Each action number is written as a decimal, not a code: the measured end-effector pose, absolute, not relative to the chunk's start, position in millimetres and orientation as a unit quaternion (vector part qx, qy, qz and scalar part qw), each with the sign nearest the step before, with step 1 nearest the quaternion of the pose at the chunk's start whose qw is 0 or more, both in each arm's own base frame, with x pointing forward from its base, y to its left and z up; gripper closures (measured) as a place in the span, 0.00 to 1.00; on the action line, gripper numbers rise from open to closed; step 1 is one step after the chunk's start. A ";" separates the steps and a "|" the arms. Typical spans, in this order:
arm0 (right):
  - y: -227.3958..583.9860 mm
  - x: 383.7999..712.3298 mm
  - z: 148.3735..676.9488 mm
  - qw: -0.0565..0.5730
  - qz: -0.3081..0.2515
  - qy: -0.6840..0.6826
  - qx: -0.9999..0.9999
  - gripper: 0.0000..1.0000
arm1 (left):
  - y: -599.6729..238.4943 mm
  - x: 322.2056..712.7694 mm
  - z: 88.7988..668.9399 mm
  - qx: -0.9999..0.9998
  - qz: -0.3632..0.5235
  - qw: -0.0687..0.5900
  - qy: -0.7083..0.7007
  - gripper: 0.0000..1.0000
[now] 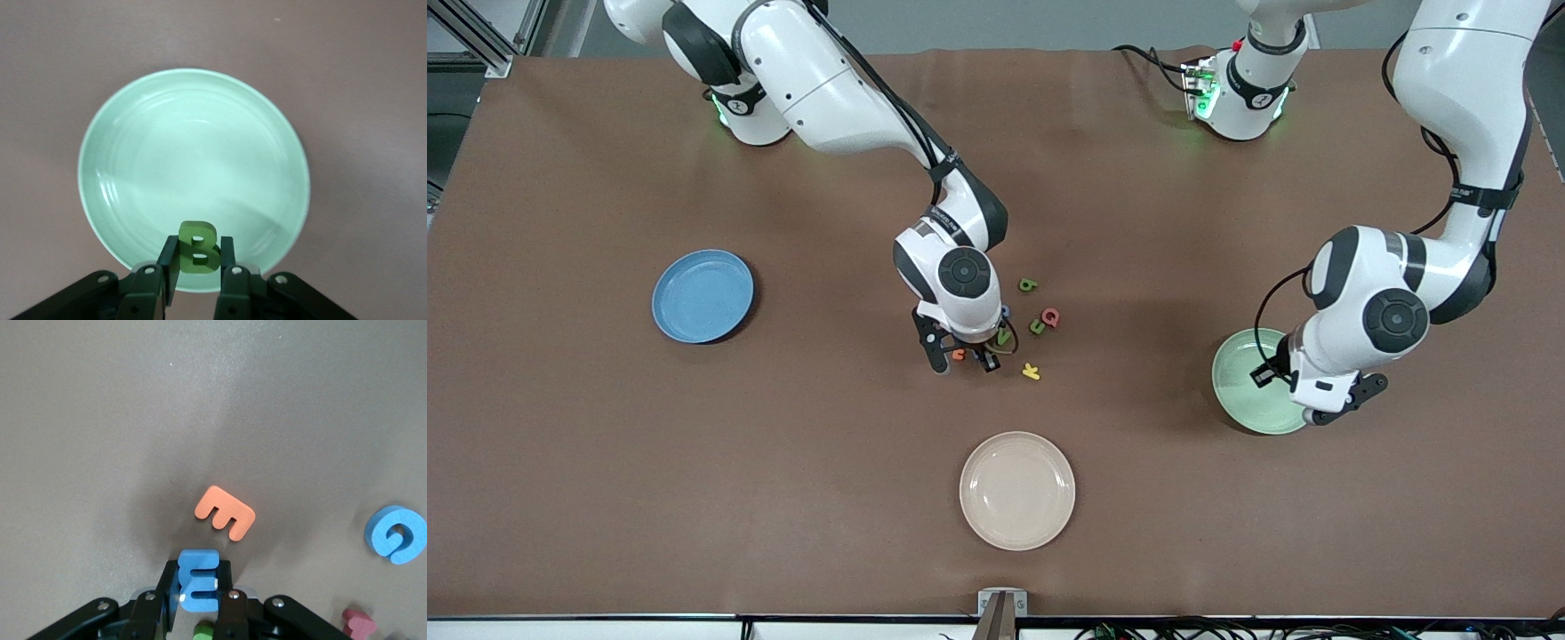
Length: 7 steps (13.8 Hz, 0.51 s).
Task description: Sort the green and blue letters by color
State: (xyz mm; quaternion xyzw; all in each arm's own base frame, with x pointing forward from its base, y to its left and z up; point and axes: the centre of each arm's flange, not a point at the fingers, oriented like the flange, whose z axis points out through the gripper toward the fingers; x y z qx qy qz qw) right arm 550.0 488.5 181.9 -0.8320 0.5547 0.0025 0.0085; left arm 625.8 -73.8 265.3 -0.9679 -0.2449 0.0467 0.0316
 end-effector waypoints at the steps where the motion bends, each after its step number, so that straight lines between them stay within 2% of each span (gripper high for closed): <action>1: 487.5 549.9 181.8 0.003 0.003 0.553 -0.833 0.73 | -61.1 626.6 260.7 -0.968 0.051 0.031 -0.242 0.72; 4: 477.9 556.2 195.6 -0.048 0.017 0.526 -0.849 0.73 | -23.2 628.8 242.1 -0.970 0.059 0.023 -0.234 0.72; 7: 460.3 573.9 246.0 -0.080 0.046 0.409 -0.908 0.73 | -17.9 627.6 223.0 -0.971 0.069 0.018 -0.228 0.72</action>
